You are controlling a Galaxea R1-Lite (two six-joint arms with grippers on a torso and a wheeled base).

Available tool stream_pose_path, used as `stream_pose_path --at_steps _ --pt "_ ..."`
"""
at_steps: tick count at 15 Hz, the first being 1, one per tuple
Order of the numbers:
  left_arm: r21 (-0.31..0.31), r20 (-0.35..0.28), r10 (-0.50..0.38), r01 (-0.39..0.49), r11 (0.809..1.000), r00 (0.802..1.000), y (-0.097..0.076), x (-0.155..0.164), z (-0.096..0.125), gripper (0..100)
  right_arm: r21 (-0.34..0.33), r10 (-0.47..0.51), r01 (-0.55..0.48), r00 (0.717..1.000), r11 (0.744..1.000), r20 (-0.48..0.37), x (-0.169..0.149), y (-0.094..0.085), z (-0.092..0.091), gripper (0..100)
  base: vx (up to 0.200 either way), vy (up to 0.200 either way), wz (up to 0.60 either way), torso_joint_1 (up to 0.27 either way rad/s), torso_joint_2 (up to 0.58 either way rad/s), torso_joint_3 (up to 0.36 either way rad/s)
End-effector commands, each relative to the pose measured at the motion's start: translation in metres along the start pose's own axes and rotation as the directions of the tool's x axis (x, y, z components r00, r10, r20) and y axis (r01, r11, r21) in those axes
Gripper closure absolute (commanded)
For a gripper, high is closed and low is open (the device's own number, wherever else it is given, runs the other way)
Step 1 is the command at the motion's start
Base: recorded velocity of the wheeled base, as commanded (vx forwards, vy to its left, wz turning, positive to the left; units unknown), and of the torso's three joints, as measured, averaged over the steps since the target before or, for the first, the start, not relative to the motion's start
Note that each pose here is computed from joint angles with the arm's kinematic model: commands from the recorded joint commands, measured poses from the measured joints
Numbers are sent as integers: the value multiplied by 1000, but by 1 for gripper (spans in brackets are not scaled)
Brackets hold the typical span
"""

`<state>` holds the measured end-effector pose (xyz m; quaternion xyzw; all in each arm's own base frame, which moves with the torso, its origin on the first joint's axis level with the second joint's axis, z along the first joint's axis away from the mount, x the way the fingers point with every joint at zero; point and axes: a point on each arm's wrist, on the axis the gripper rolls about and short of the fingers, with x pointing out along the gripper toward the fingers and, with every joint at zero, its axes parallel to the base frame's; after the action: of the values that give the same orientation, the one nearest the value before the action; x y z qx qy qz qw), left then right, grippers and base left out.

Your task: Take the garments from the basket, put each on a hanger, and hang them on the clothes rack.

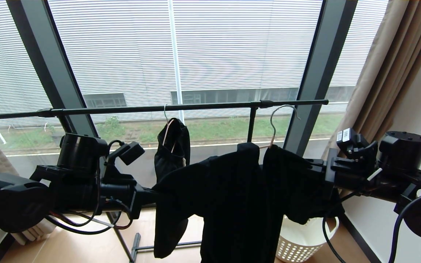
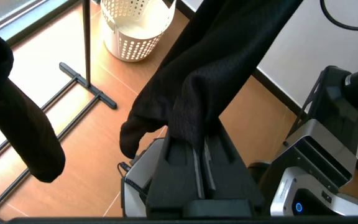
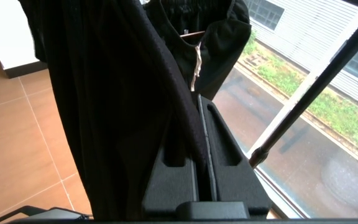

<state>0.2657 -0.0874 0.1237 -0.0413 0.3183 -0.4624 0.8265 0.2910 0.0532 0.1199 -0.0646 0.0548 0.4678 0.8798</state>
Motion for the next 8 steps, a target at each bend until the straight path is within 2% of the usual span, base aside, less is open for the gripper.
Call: stream_pose_path --at_steps 1,8 --pt "-9 5 13 -13 1000 1000 1 -6 -2 100 1 -9 9 1000 1000 0 -1 -3 -1 100 0 0 0 0 0 0" --pt "-51 16 61 -60 997 998 10 -20 -11 100 5 -55 55 998 998 8 -14 -22 -3 100 0 0 0 0 0 0"
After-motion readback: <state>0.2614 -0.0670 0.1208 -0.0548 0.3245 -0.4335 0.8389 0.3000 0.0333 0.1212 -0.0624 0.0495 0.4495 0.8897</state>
